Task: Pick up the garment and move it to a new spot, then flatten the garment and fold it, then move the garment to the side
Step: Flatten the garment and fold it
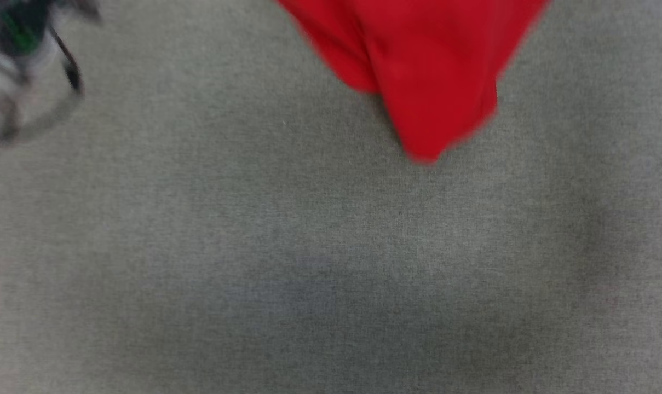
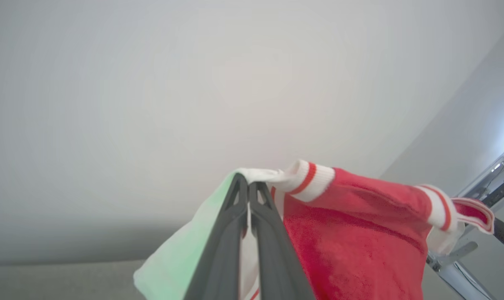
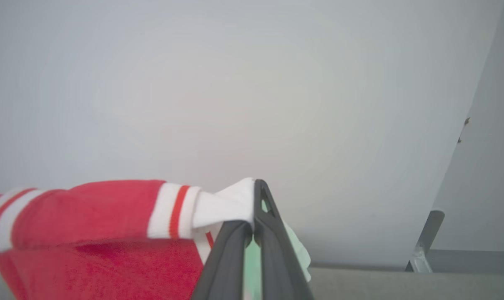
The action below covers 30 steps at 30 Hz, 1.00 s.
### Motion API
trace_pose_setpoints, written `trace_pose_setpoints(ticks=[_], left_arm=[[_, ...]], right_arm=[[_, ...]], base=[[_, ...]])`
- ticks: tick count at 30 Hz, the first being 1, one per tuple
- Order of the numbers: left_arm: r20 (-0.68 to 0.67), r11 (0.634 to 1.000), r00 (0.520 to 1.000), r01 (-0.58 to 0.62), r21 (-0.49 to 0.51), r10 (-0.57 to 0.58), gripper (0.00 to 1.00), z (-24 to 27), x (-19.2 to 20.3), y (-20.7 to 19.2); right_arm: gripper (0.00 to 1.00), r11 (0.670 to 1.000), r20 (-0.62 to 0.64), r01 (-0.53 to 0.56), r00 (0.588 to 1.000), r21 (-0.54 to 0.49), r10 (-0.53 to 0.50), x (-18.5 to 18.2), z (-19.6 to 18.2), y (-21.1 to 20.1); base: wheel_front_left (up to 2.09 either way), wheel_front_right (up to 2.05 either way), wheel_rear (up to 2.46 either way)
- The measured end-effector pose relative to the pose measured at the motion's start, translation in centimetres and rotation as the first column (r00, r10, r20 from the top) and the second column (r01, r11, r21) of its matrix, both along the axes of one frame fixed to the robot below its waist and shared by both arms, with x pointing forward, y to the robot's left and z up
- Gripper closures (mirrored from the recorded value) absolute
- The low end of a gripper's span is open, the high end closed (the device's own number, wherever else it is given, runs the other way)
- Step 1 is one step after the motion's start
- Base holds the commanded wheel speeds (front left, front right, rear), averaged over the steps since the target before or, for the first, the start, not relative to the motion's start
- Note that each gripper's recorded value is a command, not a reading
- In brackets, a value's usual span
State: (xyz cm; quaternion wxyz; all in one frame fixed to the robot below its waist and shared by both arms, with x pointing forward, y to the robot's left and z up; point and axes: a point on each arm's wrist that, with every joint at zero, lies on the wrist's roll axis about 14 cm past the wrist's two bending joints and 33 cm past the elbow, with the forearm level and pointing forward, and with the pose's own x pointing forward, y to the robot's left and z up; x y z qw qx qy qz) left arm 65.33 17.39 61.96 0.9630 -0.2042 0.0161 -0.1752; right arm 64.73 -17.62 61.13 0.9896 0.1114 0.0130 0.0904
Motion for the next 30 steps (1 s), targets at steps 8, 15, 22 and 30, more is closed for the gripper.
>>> trace_pose_setpoints(ticks=[8,15,22,30], left_arm=[[0.266,0.987,0.954,-0.113,-0.112,0.139,1.00,9.7,4.7,2.4],[0.322,0.985,0.937,-0.090,-0.144,0.133,1.00,12.1,4.4,2.3],[0.136,0.995,0.990,-0.007,-0.096,0.020,1.00,3.4,2.2,1.0],[-0.218,0.991,0.971,0.073,-0.116,-0.097,1.00,-9.4,-5.5,-0.2]], right_arm=[[1.00,0.991,0.289,0.104,0.949,0.084,-0.124,4.4,10.0,-1.1],[1.00,0.991,0.329,0.119,0.935,0.063,-0.133,5.1,12.4,-1.1],[1.00,0.995,0.114,0.063,0.992,-0.075,-0.055,5.0,4.5,0.1],[1.00,0.991,-0.198,-0.062,0.979,-0.117,0.038,-1.2,-7.4,0.8]], base=[[0.00,0.00,0.00],[0.00,0.00,0.00],[0.00,0.00,0.00],[0.00,0.00,0.00]])
